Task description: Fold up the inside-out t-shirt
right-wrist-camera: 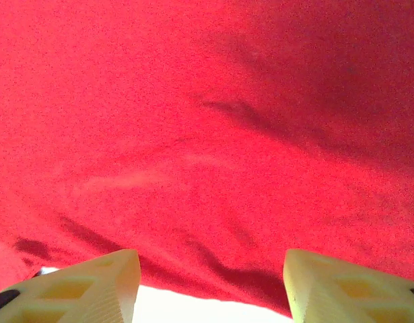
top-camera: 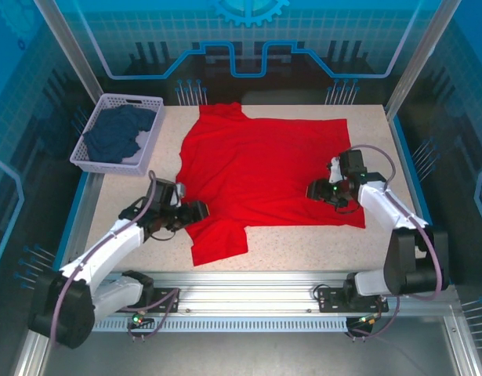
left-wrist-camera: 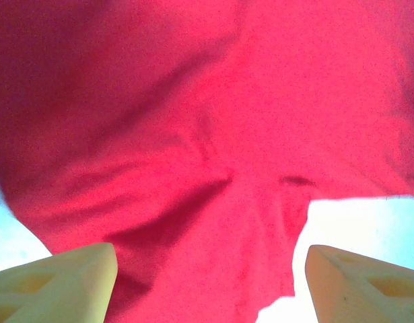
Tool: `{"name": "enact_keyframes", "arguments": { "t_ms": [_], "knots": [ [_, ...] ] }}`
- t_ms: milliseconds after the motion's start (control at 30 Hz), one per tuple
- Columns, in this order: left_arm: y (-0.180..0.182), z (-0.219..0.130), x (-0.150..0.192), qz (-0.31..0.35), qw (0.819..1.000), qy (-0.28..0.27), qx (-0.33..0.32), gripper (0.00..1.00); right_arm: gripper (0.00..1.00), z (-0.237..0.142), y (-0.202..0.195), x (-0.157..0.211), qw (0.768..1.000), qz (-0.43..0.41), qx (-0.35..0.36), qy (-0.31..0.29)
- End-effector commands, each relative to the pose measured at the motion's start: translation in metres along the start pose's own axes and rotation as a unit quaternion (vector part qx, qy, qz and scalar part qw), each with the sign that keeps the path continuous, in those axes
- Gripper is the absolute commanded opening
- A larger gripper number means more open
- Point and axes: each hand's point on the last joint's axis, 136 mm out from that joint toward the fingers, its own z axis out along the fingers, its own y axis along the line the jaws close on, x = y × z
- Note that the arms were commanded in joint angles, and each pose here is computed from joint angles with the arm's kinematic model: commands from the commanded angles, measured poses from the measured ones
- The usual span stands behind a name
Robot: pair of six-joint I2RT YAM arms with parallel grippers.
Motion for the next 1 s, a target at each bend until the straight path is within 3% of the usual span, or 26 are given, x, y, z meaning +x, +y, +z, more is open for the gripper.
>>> {"name": "enact_keyframes", "arguments": {
  "t_ms": [0,200,367,767,967],
  "knots": [
    [0.010,-0.008,0.029,0.011,0.998,0.027,-0.060,0.72,0.60,-0.011,0.000,0.008,1.000,-0.014,0.008,0.003],
    [0.040,-0.022,0.075,-0.012,0.990,0.041,-0.137,0.60,0.60,-0.022,0.000,0.004,1.000,-0.013,0.019,-0.017],
    [0.054,-0.013,0.103,-0.020,0.983,0.091,-0.161,0.48,0.61,-0.025,0.000,0.000,0.999,-0.016,0.021,-0.031],
    [0.058,0.019,0.116,0.041,0.966,0.142,-0.212,0.45,0.61,-0.018,-0.004,0.006,0.999,-0.017,0.022,-0.022],
    [0.053,0.027,0.125,0.054,0.964,0.155,-0.210,0.32,0.61,-0.017,-0.006,0.008,0.999,-0.017,0.027,-0.019]
  ]
}}
